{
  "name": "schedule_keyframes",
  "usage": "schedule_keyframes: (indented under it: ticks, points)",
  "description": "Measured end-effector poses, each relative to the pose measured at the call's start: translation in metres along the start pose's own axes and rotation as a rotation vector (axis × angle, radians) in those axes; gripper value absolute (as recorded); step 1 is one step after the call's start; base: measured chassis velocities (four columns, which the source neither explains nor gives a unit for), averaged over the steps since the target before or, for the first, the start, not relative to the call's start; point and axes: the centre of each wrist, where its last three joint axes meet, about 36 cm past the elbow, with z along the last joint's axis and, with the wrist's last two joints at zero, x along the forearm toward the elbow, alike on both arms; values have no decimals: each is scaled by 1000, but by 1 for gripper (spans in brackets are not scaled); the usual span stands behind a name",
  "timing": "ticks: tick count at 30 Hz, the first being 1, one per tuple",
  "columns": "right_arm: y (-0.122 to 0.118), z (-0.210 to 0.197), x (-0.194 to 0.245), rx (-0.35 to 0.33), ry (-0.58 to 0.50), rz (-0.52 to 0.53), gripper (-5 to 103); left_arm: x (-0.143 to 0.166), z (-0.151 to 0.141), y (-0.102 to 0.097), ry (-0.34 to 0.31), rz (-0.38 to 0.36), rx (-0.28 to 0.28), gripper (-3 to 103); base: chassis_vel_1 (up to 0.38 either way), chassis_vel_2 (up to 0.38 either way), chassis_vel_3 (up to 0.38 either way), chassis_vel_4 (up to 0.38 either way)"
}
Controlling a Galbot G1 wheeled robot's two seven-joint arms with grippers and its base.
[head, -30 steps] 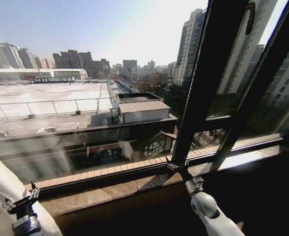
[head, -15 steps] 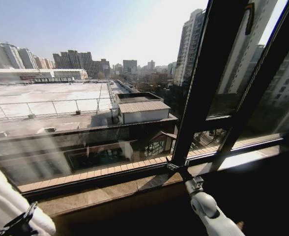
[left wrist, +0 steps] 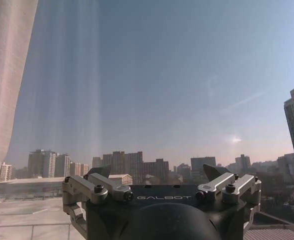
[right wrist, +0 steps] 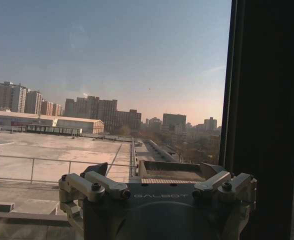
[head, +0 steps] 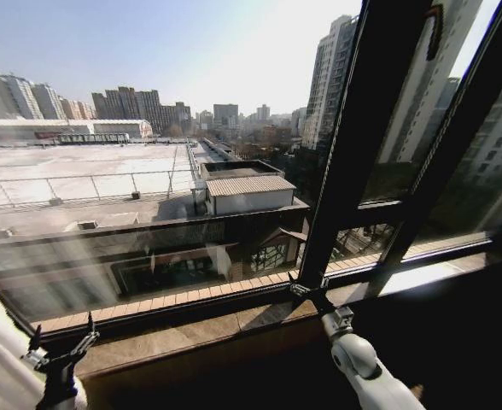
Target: Open the curtains by pulling them apart, changing their state from closed to fully open.
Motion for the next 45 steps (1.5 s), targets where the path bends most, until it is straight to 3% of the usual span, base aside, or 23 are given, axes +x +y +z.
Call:
schedule_keyframes:
  ticks: [1, 2, 6, 10, 12, 13, 15, 23, 27, 32, 39, 45]
  points:
    - [0, 0, 0, 0, 0, 0, 100, 0, -1, -6, 22, 20, 50, 100, 0, 0, 0, 0]
    - [0, 0, 0, 0, 0, 0, 100, 0, -1, -6, 22, 20, 50, 100, 0, 0, 0, 0]
    - [0, 0, 0, 0, 0, 0, 100, -2, -6, -18, 90, 108, 145, 100, 0, 0, 0, 0]
    - [0, 0, 0, 0, 0, 0, 100, -11, -6, -9, 86, 186, 153, 100, 0, 0, 0, 0]
    - [0, 0, 0, 0, 0, 0, 100, -13, -5, -6, 85, 181, 146, 100, 0, 0, 0, 0]
    - [0, 0, 0, 0, 0, 0, 100, -15, -5, -3, 88, 161, 142, 100, 0, 0, 0, 0]
    - [0, 0, 0, 0, 0, 0, 100, -15, -5, 1, 140, 26, 154, 100, 0, 0, 0, 0]
    - [0, 0, 0, 0, 0, 0, 100, -3, -14, 1, 245, -153, 150, 100, 0, 0, 0, 0]
    - [0, 0, 0, 0, 0, 0, 100, -2, -23, -12, 243, -182, 170, 100, 0, 0, 0, 0]
    - [0, 0, 0, 0, 0, 0, 100, 4, -26, -21, 209, -133, 168, 100, 0, 0, 0, 0]
    - [0, 0, 0, 0, 0, 0, 100, 12, -18, -17, 157, -25, 131, 100, 0, 0, 0, 0]
    - [0, 0, 0, 0, 0, 0, 100, 14, -15, -14, 149, -14, 121, 100, 0, 0, 0, 0]
